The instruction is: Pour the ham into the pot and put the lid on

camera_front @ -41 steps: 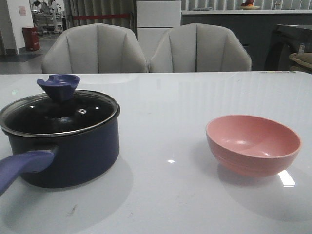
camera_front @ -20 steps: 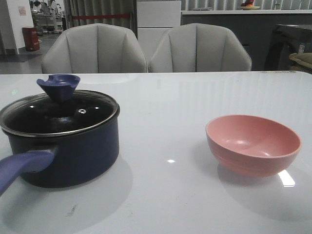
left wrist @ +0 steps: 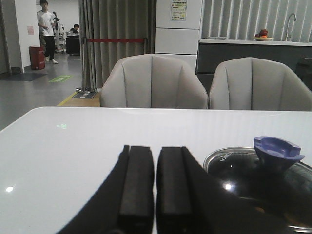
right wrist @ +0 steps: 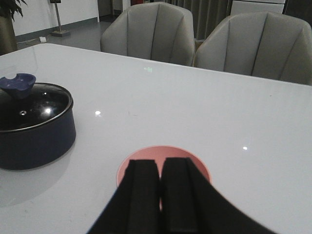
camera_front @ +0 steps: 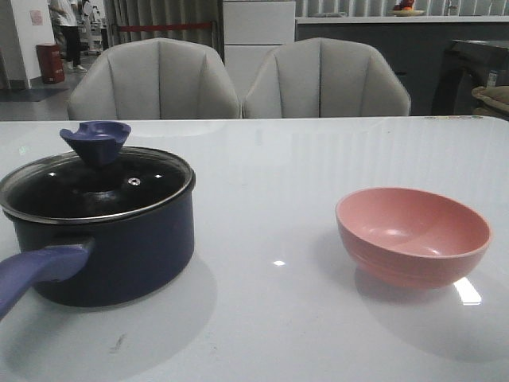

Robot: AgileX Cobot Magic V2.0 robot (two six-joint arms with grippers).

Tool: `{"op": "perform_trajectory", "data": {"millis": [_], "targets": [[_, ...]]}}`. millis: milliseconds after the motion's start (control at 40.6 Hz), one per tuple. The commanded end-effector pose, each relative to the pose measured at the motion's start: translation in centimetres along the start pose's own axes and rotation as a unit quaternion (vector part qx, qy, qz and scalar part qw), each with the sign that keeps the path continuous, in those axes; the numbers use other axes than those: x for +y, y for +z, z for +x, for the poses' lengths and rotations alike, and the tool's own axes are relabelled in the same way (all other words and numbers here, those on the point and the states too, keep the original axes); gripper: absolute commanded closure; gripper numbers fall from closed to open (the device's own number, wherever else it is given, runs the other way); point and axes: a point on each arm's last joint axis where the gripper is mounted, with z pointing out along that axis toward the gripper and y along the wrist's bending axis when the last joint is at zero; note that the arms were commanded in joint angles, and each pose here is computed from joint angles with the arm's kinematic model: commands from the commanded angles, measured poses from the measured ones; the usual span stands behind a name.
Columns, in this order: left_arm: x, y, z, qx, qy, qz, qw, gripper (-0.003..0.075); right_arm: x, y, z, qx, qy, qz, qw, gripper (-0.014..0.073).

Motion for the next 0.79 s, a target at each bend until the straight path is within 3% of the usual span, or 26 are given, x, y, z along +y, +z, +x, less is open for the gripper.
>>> {"op": "perform_trajectory", "data": {"millis": [0,247,518,764], "targets": [[0.0,-0.1,0.3,-0.028,-0.006,0.001,1.000,0.0596,0.0,-0.1,-1.7,-0.051,-0.003,0.003,0.999,0.0433],[0.0,-0.1,0.3,-0.028,-0.006,0.001,1.000,0.0596,-0.7,0.1,-0.7,-0.042,-0.049,0.049,0.997,0.0433],[0.0,-0.1,0.3,-0.028,-0.006,0.001,1.000,0.0596,-1.9,-0.5,3.4,-0.057,-0.017,0.145,0.988,0.0433],[0.0,-0.1,0.3,-0.028,-0.006,0.001,1.000,0.0596,-2.1,-0.8,5.0,-0.090,-0.008,0.168,0.982,0.0433]]}}
